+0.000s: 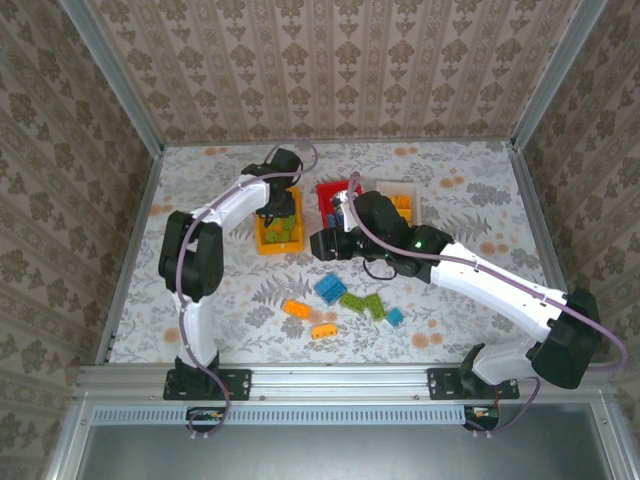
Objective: Sort the legos into containers by color
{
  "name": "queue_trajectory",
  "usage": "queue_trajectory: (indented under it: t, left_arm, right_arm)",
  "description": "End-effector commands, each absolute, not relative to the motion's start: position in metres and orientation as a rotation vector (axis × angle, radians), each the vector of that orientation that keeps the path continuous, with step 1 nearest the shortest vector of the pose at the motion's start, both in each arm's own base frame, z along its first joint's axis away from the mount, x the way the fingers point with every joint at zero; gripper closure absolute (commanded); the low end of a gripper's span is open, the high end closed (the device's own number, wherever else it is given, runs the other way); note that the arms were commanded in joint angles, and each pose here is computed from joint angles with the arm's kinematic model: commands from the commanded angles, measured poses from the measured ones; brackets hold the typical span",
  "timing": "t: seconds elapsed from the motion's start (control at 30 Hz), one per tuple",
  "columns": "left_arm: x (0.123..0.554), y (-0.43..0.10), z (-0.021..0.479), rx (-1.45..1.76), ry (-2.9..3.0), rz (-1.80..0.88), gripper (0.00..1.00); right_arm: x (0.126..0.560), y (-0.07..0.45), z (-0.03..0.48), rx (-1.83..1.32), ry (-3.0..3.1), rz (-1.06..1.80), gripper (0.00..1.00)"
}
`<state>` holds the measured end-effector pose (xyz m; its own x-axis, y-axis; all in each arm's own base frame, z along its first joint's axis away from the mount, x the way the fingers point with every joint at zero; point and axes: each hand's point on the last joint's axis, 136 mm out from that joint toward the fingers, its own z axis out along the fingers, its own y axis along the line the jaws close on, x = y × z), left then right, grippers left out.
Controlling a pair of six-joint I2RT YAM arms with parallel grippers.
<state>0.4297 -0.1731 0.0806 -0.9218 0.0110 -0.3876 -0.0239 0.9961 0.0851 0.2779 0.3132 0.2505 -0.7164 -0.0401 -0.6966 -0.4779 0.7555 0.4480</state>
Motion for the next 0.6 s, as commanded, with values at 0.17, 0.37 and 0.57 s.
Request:
queue_trajectory:
  t: [0.17, 0.37, 0.57]
  left_arm:
    - [0.437, -0.176, 0.076, -0.049, 2.766, 0.115, 0.63]
    - [0.435, -0.178, 0.085, -0.038, 2.747, 0.108, 0.58]
    - [0.431, -0.178, 0.124, -0.057, 2.665, 0.089, 0.6]
  right_arm:
    - [0.281, 0.312, 0.256, -0.341, 2.239, 0.823, 0.34]
    - [0.282, 0.311, 0.254, -0.338, 2.244, 0.815, 0.33]
    - [0.282, 0.296, 0.245, -0.309, 2.271, 0.739, 0.34]
